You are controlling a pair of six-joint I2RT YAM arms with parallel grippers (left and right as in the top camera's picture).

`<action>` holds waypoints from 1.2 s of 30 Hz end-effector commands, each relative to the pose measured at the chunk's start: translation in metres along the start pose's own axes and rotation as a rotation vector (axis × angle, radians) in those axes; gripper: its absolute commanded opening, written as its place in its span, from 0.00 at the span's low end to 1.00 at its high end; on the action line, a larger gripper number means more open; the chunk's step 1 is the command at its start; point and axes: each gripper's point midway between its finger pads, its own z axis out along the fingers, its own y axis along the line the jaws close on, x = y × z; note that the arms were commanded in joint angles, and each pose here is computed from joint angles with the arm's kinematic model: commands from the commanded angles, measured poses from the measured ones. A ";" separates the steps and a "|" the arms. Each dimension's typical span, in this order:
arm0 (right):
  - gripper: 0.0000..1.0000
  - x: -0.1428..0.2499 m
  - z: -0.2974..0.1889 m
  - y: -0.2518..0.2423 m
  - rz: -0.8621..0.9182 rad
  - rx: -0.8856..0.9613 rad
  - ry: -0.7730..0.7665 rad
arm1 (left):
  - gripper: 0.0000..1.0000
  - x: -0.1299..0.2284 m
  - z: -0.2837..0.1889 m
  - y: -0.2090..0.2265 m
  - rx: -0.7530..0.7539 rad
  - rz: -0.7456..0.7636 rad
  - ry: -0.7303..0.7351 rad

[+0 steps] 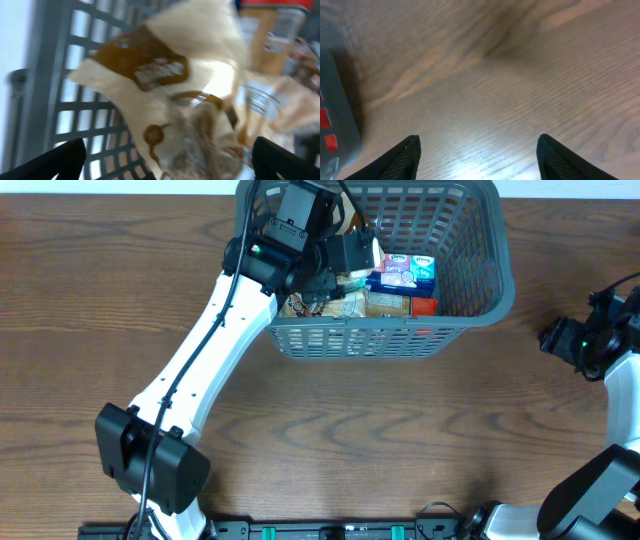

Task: Pack container

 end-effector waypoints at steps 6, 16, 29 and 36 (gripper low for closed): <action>0.63 -0.033 -0.008 0.002 -0.035 0.002 -0.102 | 0.99 0.005 -0.026 0.072 -0.295 -0.239 0.005; 0.68 -0.147 -0.081 0.054 -0.229 -0.030 -0.454 | 0.99 0.101 -0.127 0.189 -0.786 -0.730 0.008; 0.98 -0.176 -0.118 0.133 -0.371 -0.108 -0.600 | 0.99 0.229 -0.235 0.207 -1.029 -1.118 -0.014; 0.99 -0.137 -0.091 0.128 -0.358 -0.062 -0.450 | 0.99 0.250 -0.227 0.149 -1.022 -1.179 -0.006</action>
